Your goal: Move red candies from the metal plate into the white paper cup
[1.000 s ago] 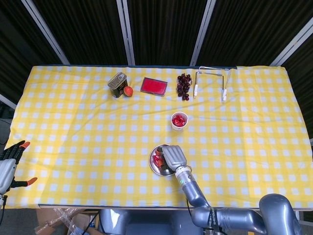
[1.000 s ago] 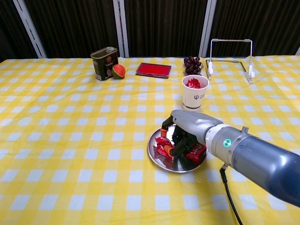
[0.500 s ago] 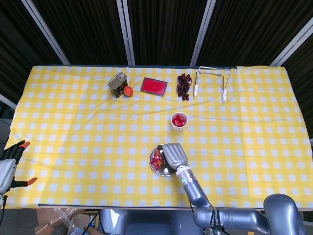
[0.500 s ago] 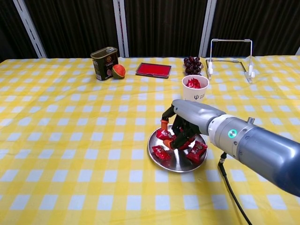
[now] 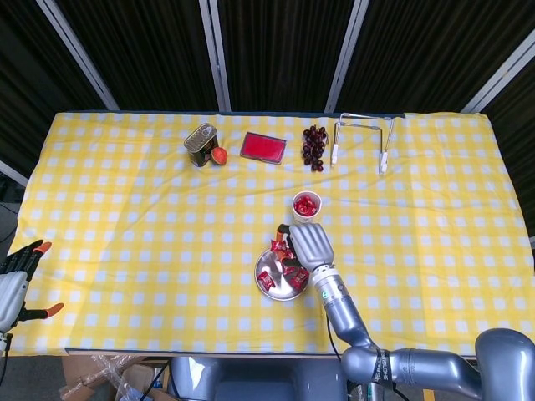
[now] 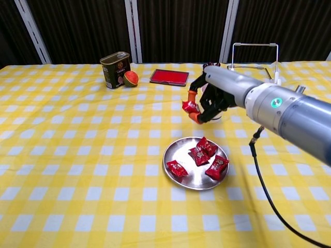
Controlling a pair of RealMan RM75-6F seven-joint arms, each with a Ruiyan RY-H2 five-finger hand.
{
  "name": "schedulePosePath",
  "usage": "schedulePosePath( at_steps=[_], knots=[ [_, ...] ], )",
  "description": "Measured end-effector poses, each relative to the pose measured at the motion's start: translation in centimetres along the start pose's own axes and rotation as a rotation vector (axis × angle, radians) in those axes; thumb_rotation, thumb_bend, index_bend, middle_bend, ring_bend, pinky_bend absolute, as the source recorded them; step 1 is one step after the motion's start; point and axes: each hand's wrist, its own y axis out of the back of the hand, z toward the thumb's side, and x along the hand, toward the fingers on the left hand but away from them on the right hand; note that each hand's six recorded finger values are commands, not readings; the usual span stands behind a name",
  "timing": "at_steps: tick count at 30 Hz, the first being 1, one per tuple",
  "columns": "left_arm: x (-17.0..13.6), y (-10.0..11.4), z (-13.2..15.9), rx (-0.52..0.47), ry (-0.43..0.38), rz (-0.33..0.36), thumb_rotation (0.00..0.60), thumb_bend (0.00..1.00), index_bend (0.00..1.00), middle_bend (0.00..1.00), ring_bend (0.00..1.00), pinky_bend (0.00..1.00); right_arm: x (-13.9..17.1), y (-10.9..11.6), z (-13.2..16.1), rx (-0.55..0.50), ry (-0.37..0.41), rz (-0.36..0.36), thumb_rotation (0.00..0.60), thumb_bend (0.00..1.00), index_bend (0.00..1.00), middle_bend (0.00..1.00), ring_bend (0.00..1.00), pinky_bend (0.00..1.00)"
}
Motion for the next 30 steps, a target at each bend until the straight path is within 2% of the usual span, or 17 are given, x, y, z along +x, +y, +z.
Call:
schedulePosePath(
  at_steps=[6,15,22,30],
  knots=[
    [0.0,-0.1,0.0,-0.001,0.001,0.0,0.6,0.03,0.0,0.0,0.0,0.0,-1.8,2.9,-0.9,0.018,-0.023,-0.08,0.6,0.43,0.59,0.84,0.84,0.98],
    [0.1,-0.1,0.0,-0.005,0.006,-0.003,0.6,0.03,0.0,0.0,0.0,0.0,-4.7,4.8,-3.6,0.054,-0.095,-0.143,0.6,0.43,0.59,0.84,0.84,0.98],
    [0.2,-0.2,0.0,-0.01,0.012,-0.009,0.6,0.03,0.0,0.0,0.0,0.0,-6.0,4.5,-6.2,0.062,-0.162,-0.138,0.6,0.43,0.59,0.84,0.84,0.98],
    [0.2,-0.2,0.0,-0.009,0.011,-0.012,0.6,0.03,0.0,0.0,0.0,0.0,-6.1,3.3,-6.9,0.052,-0.171,-0.113,0.6,0.43,0.58,0.84,0.84,0.98]
  ],
)
